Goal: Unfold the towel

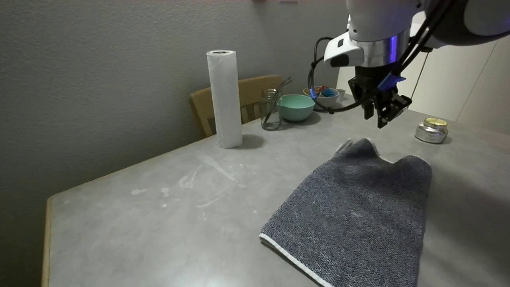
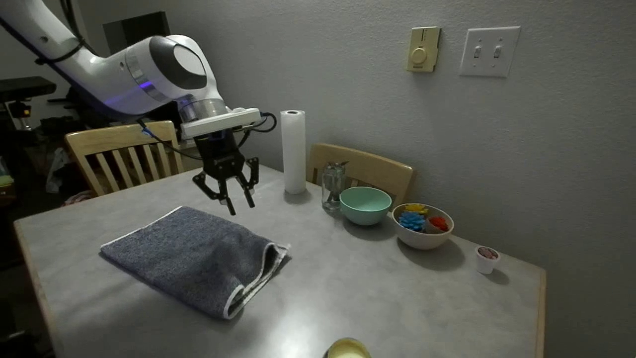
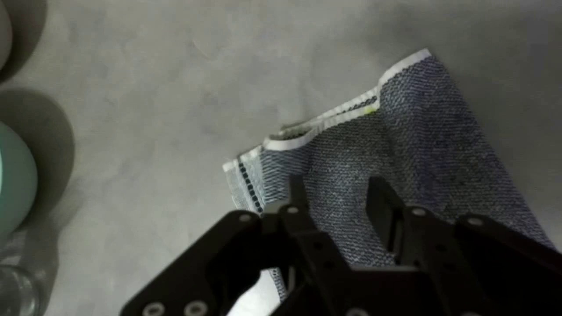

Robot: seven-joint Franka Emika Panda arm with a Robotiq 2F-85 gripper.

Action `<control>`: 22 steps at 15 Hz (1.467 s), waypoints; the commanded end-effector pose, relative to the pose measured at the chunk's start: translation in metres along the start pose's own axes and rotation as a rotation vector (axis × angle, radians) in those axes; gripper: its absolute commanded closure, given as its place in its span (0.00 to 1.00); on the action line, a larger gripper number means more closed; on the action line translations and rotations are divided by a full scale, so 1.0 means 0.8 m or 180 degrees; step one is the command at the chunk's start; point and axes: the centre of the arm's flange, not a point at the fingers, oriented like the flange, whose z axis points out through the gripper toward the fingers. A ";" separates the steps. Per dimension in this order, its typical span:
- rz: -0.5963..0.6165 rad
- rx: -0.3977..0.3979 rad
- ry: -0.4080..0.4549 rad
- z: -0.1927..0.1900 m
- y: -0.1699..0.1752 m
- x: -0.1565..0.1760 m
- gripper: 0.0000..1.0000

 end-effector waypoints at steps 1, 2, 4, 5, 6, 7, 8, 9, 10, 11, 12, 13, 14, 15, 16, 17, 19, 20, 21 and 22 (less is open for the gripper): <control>0.0136 -0.0203 -0.0182 0.004 0.002 -0.028 0.28; 0.0178 -0.0240 -0.0217 0.002 0.003 -0.031 0.22; 0.0279 -0.0264 -0.0253 -0.003 0.002 -0.028 0.08; 0.0363 -0.0241 -0.0243 -0.008 0.000 -0.023 0.02; 0.0444 -0.0236 -0.0224 -0.014 -0.002 -0.020 0.00; 0.0530 -0.0256 -0.0227 -0.023 -0.003 -0.017 0.00; 0.0603 -0.0285 -0.0221 -0.032 -0.004 -0.016 0.00; 0.0692 -0.0318 -0.0219 -0.044 -0.002 -0.016 0.00; 0.0767 -0.0339 -0.0210 -0.055 -0.001 -0.016 0.00; 0.0852 -0.0379 -0.0205 -0.069 0.001 -0.018 0.00; 0.0921 -0.0403 -0.0208 -0.079 0.003 -0.020 0.00; 0.1007 -0.0431 -0.0211 -0.093 0.007 -0.024 0.00; 0.1076 -0.0451 -0.0213 -0.104 0.009 -0.028 0.00; 0.1154 -0.0462 -0.0244 -0.117 0.011 -0.033 0.00; 0.1230 -0.0451 -0.0253 -0.127 0.013 -0.037 0.00; 0.1291 -0.0423 -0.0280 -0.137 0.015 -0.041 0.00; 0.1383 -0.0317 -0.0307 -0.152 0.016 -0.046 0.00; 0.1430 -0.0265 -0.0318 -0.157 0.016 -0.046 0.00; 0.1471 -0.0187 -0.0333 -0.160 0.016 -0.046 0.00; 0.1384 -0.0297 -0.0291 -0.149 0.015 -0.046 0.00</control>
